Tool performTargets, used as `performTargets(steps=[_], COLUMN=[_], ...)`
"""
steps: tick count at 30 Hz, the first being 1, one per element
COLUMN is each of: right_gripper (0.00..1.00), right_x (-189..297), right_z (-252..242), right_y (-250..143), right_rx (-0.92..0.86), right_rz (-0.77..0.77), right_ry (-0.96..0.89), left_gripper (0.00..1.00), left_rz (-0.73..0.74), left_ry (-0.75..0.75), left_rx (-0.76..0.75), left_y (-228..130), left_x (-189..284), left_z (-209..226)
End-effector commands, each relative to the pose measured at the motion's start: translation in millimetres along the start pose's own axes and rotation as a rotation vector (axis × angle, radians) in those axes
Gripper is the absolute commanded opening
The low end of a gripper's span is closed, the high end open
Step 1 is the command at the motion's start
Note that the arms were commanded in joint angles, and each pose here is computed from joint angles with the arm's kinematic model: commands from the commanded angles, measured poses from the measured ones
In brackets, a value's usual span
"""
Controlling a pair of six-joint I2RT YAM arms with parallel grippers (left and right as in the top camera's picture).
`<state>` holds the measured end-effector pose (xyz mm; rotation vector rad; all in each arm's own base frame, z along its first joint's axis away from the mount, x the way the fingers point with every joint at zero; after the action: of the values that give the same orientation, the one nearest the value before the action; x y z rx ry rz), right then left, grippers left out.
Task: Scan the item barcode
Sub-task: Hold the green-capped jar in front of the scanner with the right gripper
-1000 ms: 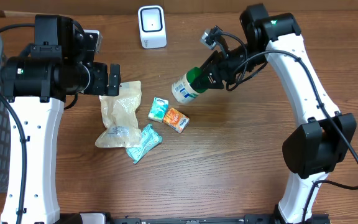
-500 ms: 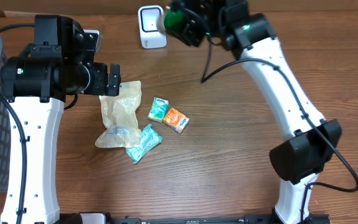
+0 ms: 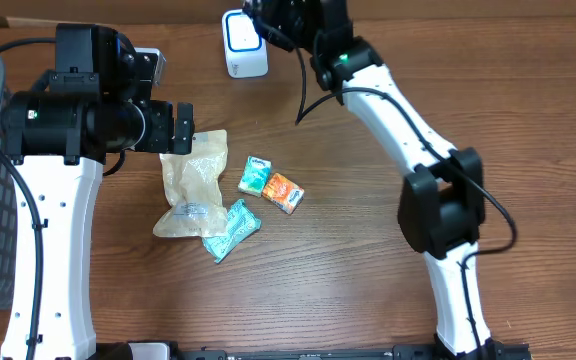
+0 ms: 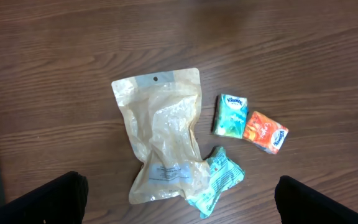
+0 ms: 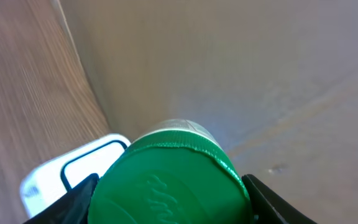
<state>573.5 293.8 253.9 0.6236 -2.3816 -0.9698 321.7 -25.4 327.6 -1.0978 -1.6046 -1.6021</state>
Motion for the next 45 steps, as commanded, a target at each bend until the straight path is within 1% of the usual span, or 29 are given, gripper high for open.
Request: performTargets(steps=[1, 7, 12, 16, 17, 22, 37, 39, 43, 45], right_gripper=[0.4, 0.39, 0.4, 0.4, 0.4, 0.4, 0.39, 0.38, 0.37, 0.37], right_x=[-9.4, -25.6, -30.1, -30.6, -30.6, -30.4, -31.1, -28.1, -13.0, -1.2], right_z=[-8.4, 0.2, 9.1, 13.3, 16.0, 21.8, 25.8, 24.5, 13.4, 2.6], right_y=[-0.6, -14.1, -29.2, -32.0, -35.7, -44.9, -36.9, -27.5, 3.8, 22.0], right_rx=[0.169, 0.294, 0.486, 0.551, 0.591, 0.664, 0.651, 0.585, 0.401, 0.276], right_rz=[-0.034, -0.055, 0.009, 0.027, 0.046, 0.094, 0.075, 0.039, -0.063, -0.098], right_ry=[-0.071, -0.106, -0.074, -0.054, -0.036, 0.004, 0.001, 0.004, 0.013, 0.007], left_gripper=[0.99, 1.0, 1.0, 1.0, 0.99, 1.0, 1.0, 1.0, 1.0, 1.0], left_rz=[-0.015, -0.015, -0.015, -0.015, -0.015, -0.015, -0.015, -0.015, -0.015, -0.015], left_ry=[-0.005, -0.005, -0.005, -0.005, -0.005, -0.005, -0.006, -0.006, -0.006, -0.005], left_rx=[-0.016, -0.016, -0.016, -0.016, -0.016, -0.016, -0.016, -0.016, -0.016, -0.016], left_y=[3.5, 3.5, 3.5, 3.5, 3.5, 3.5, 3.5, 3.5, 3.5, 3.5], left_x=[3.2, 3.2, 3.2, 3.2, 3.2, 3.2, 3.2, 3.2, 3.2, 3.2], left_z=[-0.4, -0.4, -0.5, -0.4, -0.5, -0.4, -0.6, -0.6, -0.6, -0.5])
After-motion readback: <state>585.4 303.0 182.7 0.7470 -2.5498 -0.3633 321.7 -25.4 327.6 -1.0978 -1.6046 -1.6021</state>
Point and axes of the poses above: each gripper's point midway between its finger pads, its own x axis back along the fingers, its own z axis along the line the jaws close on, y = z × x, the point moved 5 cm from there along x, back along the fingers, and after that the axes turned 1 degree about -x, right-handed, at the moved point
